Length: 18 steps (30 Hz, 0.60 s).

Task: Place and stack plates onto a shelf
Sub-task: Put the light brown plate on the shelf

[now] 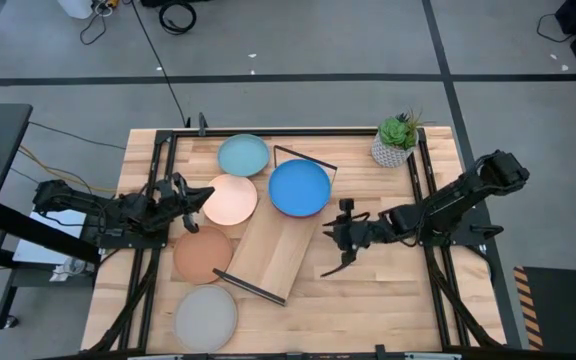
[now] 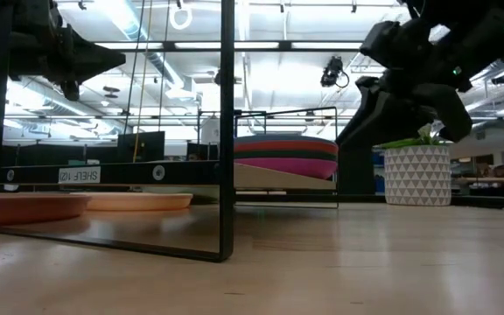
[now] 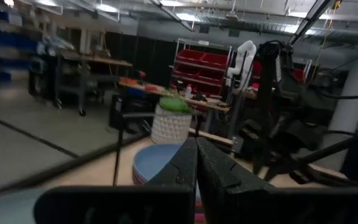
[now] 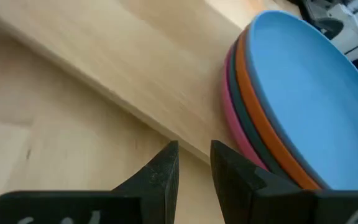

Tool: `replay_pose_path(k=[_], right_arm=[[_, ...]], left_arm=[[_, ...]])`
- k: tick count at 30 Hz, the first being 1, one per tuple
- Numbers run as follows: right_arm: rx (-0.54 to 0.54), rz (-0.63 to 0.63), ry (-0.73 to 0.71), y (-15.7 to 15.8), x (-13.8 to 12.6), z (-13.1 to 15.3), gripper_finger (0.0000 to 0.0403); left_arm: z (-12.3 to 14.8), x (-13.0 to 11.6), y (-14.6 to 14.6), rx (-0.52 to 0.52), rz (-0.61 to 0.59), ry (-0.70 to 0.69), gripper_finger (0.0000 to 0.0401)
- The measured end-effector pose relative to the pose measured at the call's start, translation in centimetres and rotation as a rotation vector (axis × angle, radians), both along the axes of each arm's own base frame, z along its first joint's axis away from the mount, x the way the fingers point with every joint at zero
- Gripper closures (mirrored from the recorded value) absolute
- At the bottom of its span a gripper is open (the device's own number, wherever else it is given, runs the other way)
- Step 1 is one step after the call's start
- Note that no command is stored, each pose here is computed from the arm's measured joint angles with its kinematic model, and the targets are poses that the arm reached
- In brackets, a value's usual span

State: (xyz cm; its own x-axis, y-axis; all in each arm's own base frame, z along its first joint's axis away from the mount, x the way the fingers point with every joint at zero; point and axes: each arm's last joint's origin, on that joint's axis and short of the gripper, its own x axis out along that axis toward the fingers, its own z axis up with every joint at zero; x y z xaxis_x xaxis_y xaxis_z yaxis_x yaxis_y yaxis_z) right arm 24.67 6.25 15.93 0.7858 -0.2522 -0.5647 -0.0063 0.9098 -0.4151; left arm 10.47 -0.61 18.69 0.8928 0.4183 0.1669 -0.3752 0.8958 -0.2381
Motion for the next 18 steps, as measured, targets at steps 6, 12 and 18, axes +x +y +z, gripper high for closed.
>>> replay_pose_path(k=[6, 12, 18], right_arm=[[0.116, 0.054, -0.15, -0.5, -1.3, -1.7, 0.0305], [0.053, 0.056, -0.131, -1.0, -2.6, -2.9, 0.0305], [-0.061, 0.014, -0.149, -2.0, -2.3, -2.6, 0.0305]], left_arm=[[-0.6, 0.3, -0.1, -0.162, -0.057, -0.012, 0.0392], [0.7, 0.6, -0.2, -0.278, -0.134, 0.0, 0.0392], [4.7, 1.4, 0.0, -0.293, -0.098, 0.197, 0.0392]])
